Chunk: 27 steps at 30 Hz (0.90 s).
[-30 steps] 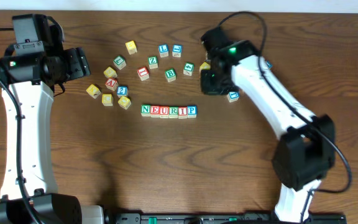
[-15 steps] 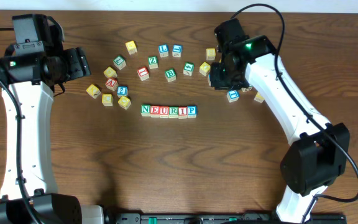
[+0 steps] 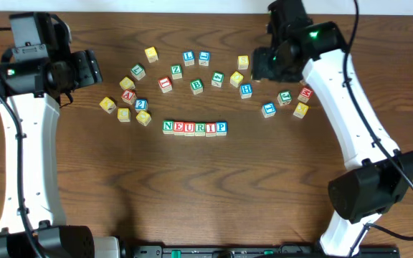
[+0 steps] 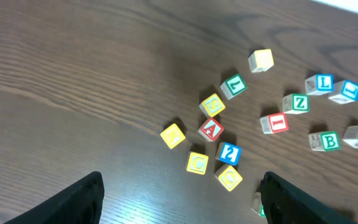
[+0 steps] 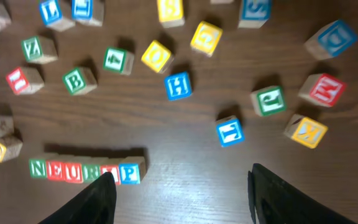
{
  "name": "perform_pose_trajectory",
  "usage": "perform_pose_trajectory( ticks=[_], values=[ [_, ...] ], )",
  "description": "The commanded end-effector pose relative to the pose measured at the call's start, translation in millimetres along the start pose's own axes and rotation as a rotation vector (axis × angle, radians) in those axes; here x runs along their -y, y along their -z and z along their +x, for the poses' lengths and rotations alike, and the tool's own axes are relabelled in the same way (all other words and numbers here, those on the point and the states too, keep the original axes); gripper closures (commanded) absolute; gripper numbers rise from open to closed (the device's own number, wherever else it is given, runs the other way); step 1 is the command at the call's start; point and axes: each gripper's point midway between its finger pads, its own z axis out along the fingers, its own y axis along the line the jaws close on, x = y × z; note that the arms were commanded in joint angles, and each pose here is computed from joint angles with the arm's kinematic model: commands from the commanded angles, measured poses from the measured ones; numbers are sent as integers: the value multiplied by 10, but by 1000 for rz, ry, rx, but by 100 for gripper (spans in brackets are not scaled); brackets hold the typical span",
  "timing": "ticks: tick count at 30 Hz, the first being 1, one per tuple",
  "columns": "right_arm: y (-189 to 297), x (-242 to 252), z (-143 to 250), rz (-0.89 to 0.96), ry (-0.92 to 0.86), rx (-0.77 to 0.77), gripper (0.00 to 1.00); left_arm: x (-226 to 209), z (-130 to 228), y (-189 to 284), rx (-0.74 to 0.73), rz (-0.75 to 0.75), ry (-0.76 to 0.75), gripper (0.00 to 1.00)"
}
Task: Spell out NEURIPS
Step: 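Retract the right gripper to the back-right side, then raise the left gripper and move it toward the back-left blocks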
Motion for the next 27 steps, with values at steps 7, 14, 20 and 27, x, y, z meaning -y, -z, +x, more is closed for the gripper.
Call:
perform_pose_trajectory(
  ticks=[7, 14, 20, 27],
  values=[
    [188, 331, -257, 15, -61, 77, 35, 46, -313, 511, 85, 12, 8, 21],
    [190, 440, -208, 58, -59, 57, 34, 44, -305, 523, 82, 11, 8, 21],
    [188, 443, -190, 59, -60, 50, 34, 44, -304, 521, 82, 11, 8, 21],
    [187, 428, -186, 57, -57, 50, 32, 44, -304, 523, 82, 11, 8, 21]
  ],
)
